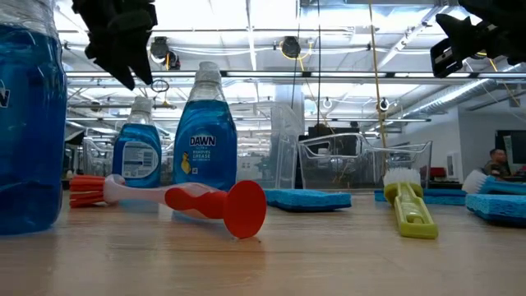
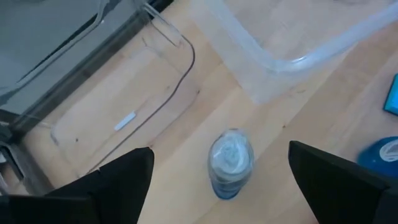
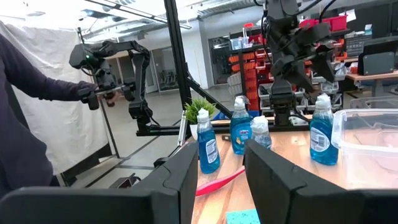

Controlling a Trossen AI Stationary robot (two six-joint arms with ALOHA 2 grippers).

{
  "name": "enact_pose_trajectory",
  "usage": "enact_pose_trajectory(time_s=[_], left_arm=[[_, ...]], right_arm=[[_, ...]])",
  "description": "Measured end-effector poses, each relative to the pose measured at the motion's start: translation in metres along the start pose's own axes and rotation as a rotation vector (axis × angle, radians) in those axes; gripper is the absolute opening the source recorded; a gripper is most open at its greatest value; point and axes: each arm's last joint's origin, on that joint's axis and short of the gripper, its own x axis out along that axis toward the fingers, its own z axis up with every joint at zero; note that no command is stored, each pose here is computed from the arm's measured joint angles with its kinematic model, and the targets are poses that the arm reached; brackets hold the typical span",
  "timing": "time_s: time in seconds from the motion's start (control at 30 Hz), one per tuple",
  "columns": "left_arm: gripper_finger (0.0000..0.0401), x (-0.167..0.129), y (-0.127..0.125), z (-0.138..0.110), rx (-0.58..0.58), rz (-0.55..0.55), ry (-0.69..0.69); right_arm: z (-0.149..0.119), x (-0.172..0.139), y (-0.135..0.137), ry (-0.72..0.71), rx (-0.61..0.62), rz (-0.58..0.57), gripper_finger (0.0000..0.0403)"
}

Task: Pick & Place Kitchen Sink Supplies
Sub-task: Put the blue dish soap into the right transparent bin

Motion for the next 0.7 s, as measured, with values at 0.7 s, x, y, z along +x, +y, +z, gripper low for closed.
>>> enact_pose_trajectory(time_s=[0.7], left_arm=[[0.0347, 0.028, -0.008, -0.009, 0.049, 0.08, 0.021]], right_arm=[[0.0, 0.0, 0.0, 0.001, 0.0, 0.0, 0.0116]])
